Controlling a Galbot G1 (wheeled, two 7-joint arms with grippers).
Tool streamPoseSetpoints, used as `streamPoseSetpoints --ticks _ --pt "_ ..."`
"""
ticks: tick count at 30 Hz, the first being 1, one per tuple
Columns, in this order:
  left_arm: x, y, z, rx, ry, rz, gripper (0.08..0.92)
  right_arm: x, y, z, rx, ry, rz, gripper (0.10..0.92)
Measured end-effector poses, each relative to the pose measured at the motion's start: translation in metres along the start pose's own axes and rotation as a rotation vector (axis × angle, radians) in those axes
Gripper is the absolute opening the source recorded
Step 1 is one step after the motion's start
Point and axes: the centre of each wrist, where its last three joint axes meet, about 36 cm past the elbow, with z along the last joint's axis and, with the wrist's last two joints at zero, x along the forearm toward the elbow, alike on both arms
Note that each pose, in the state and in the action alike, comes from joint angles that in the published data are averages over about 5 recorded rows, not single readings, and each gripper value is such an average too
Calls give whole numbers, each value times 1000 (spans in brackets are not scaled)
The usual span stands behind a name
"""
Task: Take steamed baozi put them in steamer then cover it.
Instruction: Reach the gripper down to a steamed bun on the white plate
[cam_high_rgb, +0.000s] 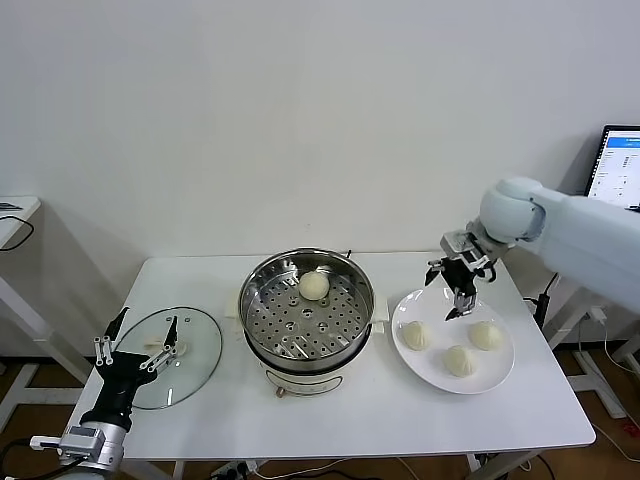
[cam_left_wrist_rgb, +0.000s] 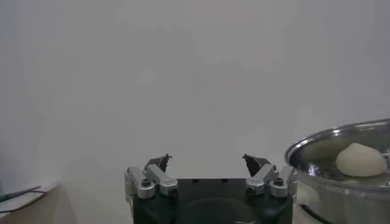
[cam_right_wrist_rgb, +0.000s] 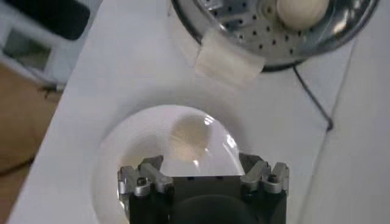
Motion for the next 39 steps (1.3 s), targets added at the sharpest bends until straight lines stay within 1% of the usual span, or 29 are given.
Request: streamPoseSetpoints --ticks 8,20,29,39 --pt "-4 -1 4 6 5 1 823 -38 -4 9 -92 7 -20 823" --pt "-5 -1 9 9 17 -1 823 -85 -4 9 -147 12 -48 823" --pt "-4 -1 10 8 20 -1 823 -108 -3 6 -163 10 -44 823" --pt "-3 -2 11 8 23 1 823 -123 -2 6 -164 22 -32 823"
